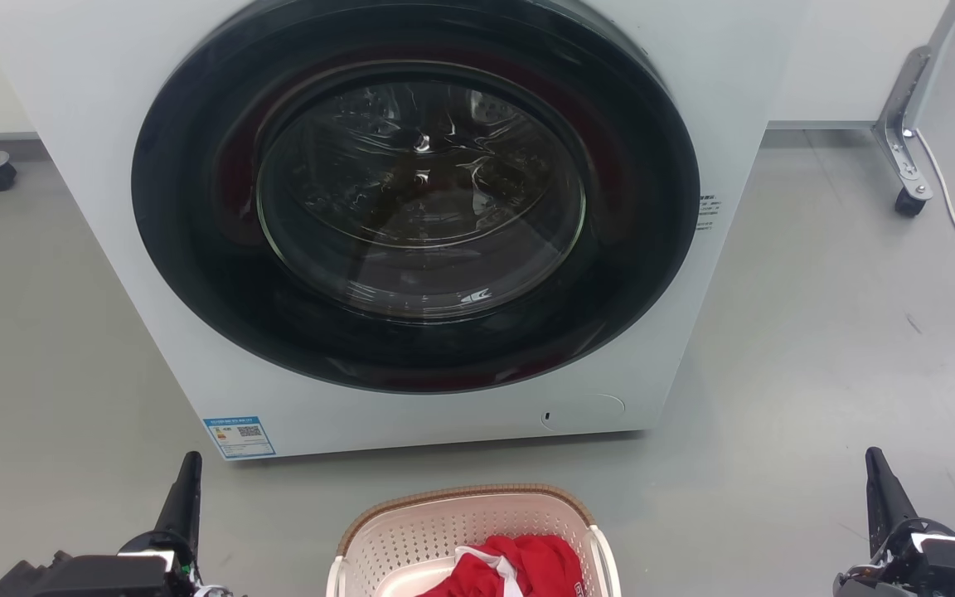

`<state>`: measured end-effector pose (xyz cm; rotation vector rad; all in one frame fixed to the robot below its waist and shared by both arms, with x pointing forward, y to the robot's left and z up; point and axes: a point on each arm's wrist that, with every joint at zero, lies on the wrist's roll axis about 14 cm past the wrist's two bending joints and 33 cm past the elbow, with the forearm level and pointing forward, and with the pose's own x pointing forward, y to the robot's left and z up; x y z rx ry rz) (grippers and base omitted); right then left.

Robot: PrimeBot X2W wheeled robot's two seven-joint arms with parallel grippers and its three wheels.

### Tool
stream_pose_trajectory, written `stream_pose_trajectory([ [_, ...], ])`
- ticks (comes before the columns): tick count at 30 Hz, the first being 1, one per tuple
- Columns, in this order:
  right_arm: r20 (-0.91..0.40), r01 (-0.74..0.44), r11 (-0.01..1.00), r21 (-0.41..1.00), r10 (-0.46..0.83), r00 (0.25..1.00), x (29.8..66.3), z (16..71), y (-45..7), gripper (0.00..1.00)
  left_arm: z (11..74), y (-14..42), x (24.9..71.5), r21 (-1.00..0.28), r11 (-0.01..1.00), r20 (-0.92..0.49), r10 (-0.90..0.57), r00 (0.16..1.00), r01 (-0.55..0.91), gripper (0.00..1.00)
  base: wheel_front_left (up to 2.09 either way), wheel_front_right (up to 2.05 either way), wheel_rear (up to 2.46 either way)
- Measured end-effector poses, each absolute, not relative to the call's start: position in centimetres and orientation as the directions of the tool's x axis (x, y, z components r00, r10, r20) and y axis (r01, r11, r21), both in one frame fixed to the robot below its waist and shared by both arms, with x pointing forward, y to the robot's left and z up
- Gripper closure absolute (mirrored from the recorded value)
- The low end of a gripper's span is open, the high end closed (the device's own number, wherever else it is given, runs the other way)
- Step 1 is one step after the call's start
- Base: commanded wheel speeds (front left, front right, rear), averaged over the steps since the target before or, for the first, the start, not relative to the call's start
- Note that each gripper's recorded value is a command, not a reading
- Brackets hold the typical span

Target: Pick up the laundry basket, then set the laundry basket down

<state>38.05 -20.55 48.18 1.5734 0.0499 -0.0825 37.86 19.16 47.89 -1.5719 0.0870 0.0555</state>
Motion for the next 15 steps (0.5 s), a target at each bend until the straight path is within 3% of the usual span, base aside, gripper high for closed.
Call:
stream_pose_trajectory([
  [15,-0.084,0.084,-0.005,0.996,-0.021,0.996,38.05,48.19,-20.55,1.00,47.88,19.16,37.86,-0.996,-0.001,-0.091,-0.020,0.996,-0.091,1.00,0.00,0.00,0.00],
])
